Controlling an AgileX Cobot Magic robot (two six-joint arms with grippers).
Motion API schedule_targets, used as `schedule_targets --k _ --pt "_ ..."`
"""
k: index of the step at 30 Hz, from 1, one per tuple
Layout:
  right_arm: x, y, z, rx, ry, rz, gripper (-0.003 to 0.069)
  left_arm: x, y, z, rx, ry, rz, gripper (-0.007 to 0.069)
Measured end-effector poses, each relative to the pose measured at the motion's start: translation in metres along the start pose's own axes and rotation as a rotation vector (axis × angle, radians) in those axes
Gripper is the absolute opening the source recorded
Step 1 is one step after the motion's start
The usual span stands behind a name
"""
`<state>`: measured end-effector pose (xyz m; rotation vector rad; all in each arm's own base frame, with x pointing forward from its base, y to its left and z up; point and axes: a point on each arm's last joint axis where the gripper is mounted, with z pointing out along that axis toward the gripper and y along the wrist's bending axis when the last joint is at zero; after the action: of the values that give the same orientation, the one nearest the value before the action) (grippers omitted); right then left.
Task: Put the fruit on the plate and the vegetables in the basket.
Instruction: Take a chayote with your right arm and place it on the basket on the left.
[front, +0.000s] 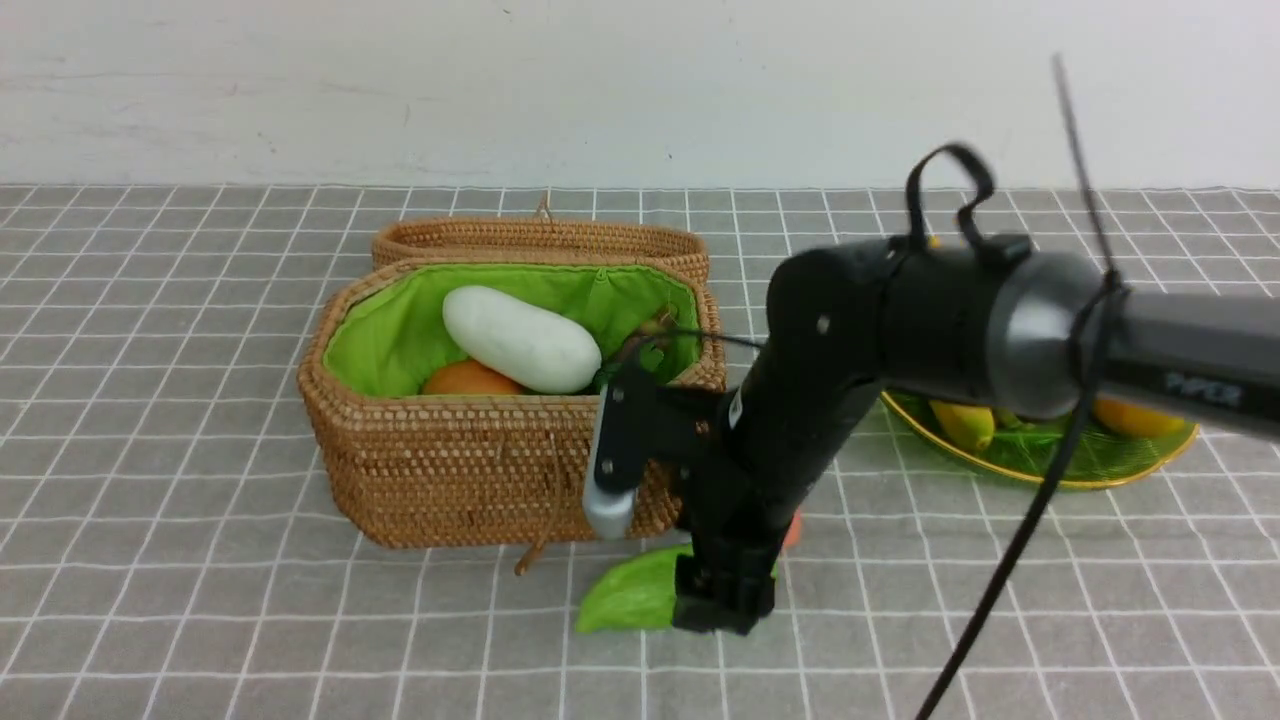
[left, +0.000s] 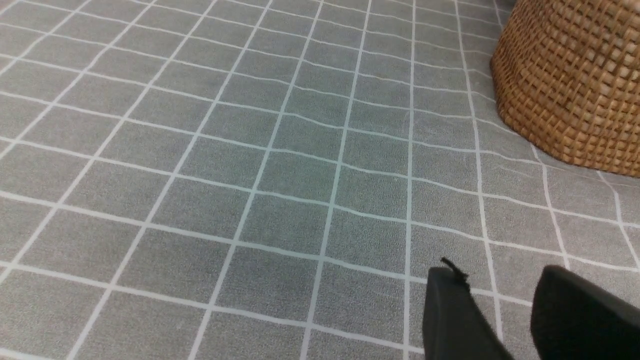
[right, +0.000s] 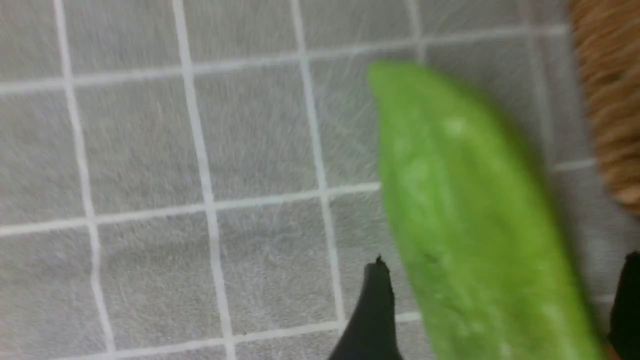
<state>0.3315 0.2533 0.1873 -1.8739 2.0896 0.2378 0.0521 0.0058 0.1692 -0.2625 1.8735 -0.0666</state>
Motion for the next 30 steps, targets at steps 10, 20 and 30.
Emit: schedule_targets --k 10,20,30 --pt "-0.005 0.005 -0.009 -0.094 0.015 0.006 0.0446 0.000 0.000 0.000 0.000 0.000 0.000 0.0238" --pt "-0.085 -0.022 -0.137 0.193 -0.529 0.006 0.0446 0.000 0.000 0.000 0.000 0.000 0.000 0.0238" --pt "-0.092 -0.066 -0.069 0.373 -0.635 0.160 0.0446 0.000 0.000 0.000 0.000 0.000 0.000 0.0238"
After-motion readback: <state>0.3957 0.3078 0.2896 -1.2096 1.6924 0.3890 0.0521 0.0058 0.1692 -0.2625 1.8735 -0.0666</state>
